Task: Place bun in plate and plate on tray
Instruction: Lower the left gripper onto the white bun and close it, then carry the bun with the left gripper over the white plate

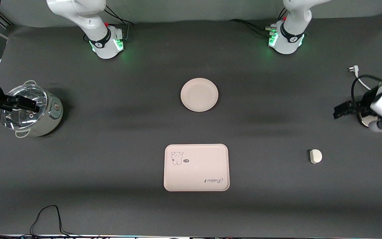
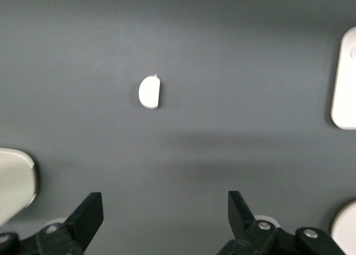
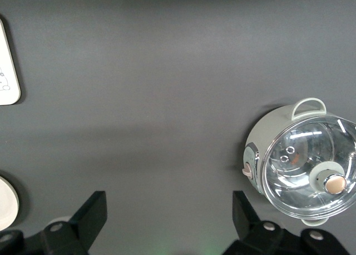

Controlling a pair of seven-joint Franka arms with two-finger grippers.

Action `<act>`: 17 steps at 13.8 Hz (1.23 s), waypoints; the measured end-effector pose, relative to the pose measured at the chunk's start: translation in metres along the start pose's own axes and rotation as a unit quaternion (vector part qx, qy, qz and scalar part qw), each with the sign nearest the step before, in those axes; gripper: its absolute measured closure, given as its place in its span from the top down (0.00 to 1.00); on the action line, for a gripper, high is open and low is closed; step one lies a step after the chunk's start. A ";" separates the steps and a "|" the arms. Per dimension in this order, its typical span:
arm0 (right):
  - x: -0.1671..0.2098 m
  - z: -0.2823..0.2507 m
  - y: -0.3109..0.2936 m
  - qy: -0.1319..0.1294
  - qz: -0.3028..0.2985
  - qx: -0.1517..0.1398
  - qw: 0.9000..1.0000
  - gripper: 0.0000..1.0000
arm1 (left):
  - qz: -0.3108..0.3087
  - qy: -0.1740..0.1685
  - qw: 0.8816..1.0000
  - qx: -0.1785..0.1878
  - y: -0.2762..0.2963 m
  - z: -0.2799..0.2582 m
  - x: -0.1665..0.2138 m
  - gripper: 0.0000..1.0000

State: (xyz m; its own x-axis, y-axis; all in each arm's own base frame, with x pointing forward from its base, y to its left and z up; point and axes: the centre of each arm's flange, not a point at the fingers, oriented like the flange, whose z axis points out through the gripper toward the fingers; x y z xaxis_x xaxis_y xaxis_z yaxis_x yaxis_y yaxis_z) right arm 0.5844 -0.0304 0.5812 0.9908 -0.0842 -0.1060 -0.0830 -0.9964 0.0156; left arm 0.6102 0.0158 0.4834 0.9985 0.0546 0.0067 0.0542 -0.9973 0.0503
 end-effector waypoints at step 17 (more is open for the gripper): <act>0.000 0.001 0.000 -0.001 0.000 0.000 1.000 1.00 | -0.010 -0.006 1.000 0.025 -0.037 0.296 0.054 1.00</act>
State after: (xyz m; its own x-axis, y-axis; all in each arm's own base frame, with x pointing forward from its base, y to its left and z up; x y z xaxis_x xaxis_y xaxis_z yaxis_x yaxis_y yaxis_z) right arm 0.5842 -0.0304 0.5806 0.9906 -0.0843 -0.1080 -0.0831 -0.9964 0.0156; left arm 0.6652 0.0412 0.1859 0.9972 0.0751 -0.0049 0.0751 -0.9972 0.0006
